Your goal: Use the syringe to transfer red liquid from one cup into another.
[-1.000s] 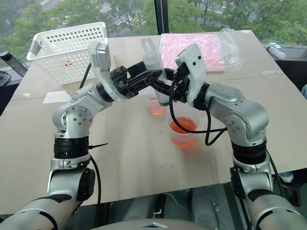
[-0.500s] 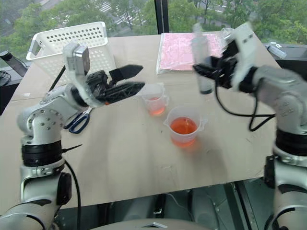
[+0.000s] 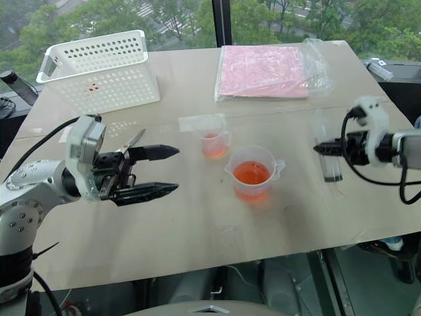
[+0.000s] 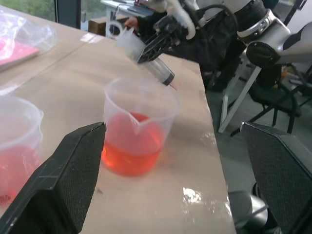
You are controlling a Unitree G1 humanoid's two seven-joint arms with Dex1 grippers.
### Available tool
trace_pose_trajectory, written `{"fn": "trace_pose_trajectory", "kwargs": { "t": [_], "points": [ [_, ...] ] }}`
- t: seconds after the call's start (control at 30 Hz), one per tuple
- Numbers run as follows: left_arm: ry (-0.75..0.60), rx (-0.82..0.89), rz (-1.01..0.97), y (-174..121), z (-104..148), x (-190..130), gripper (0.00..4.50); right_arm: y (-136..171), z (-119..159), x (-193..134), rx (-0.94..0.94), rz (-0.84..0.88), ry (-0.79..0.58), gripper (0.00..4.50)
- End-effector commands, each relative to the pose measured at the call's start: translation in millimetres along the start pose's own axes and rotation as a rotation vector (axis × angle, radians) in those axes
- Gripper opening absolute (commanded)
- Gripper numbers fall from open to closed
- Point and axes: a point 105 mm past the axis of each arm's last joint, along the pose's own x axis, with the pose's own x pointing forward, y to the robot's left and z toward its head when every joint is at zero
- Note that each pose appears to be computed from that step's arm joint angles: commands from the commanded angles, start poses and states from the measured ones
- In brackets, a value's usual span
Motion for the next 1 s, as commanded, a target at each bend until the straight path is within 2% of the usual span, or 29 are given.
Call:
{"fn": "trace_pose_trajectory", "kwargs": {
  "t": [0.03,0.2,0.4,0.43,0.57,0.6,0.67,0.77,0.93,1.0],
  "points": [
    [-0.001,0.125,0.043,-7,10,-7,4.50,-8,0,13,-0.059,-0.006,-0.044,1.45],
    [0.057,0.154,0.050,-16,-2,-22,4.50,-14,-7,25,-0.053,0.013,-0.015,1.45],
    [0.038,0.186,0.055,-19,-6,-18,4.50,-23,-17,38,-0.134,0.005,0.036,1.45],
    [0.029,0.187,0.059,-19,-6,-17,4.50,-23,-17,39,-0.128,0.017,0.028,2.46],
    [-0.035,0.188,0.093,-15,3,-13,4.50,-27,-14,25,-0.187,0.001,-0.006,4.26],
    [-0.044,0.183,0.096,-14,4,-13,4.50,-27,-15,17,-0.236,-0.005,-0.022,4.39],
    [-0.052,0.177,0.106,-13,5,-13,4.50,-26,-14,6,-0.295,-0.010,-0.064,4.39],
    [-0.054,0.144,0.128,-10,3,-14,4.50,-13,-6,-21,-0.459,0.002,-0.243,4.39],
    [-0.076,0.058,0.229,6,1,-21,4.50,14,-21,-64,-0.523,0.035,-0.386,4.39],
    [-0.097,0.014,0.338,20,-4,-32,4.50,23,-35,-82,-0.549,0.013,-0.428,4.39]
  ]
}}
